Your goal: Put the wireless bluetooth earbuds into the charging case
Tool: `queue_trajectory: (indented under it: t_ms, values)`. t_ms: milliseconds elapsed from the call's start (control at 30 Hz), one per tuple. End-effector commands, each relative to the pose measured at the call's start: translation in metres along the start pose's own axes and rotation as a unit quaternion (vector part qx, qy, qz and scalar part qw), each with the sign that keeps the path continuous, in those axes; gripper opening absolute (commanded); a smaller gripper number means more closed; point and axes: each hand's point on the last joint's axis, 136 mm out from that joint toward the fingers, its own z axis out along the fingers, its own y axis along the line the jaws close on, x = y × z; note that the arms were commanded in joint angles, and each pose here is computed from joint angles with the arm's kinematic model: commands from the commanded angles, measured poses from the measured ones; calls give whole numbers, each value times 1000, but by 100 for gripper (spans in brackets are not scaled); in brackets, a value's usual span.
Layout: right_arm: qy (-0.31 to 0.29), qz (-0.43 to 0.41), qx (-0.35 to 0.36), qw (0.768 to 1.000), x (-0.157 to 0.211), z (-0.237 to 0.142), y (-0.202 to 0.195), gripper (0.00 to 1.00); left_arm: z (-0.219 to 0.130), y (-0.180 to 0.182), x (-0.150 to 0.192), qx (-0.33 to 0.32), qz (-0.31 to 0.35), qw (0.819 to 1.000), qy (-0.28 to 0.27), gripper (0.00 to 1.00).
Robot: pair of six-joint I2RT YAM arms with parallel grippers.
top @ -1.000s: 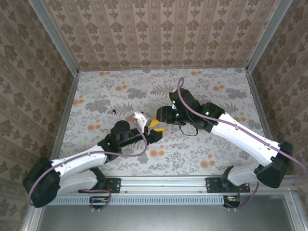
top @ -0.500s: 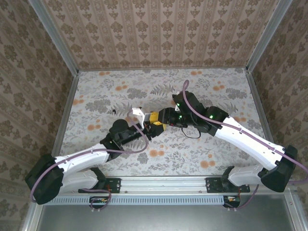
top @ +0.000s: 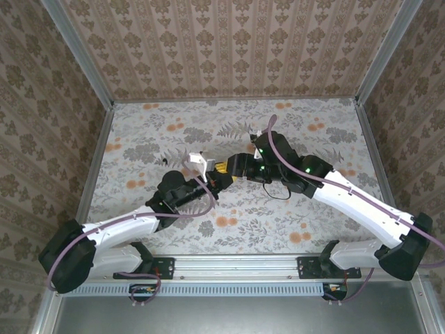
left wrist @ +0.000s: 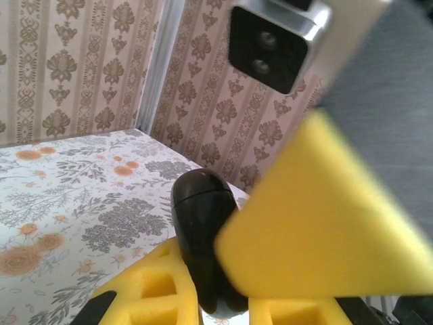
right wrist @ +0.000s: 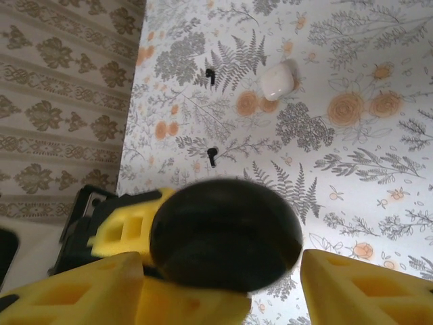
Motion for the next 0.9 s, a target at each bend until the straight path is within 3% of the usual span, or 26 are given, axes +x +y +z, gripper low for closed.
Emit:
queue_trajectory:
  t_ms: [0, 133, 333, 700, 867]
  values:
    - [-28, -25, -48, 998, -9, -20, 18, 66, -8, 1, -16, 6, -23, 999, -23, 1]
    - [-75, -59, -83, 992, -23, -39, 24, 67, -21, 1, -22, 22, -36, 999, -29, 0]
    - [-121, -60, -199, 971, -39, -61, 39, 56, -41, -18, -44, 66, -42, 996, -50, 0]
    - [-86, -100, -348, 928, -32, -63, 87, 62, -55, -42, -73, 110, -69, 988, -81, 0]
    - [-62, -95, -383, 917, -31, -60, 99, 53, -58, -47, -82, 123, -83, 984, -95, 0]
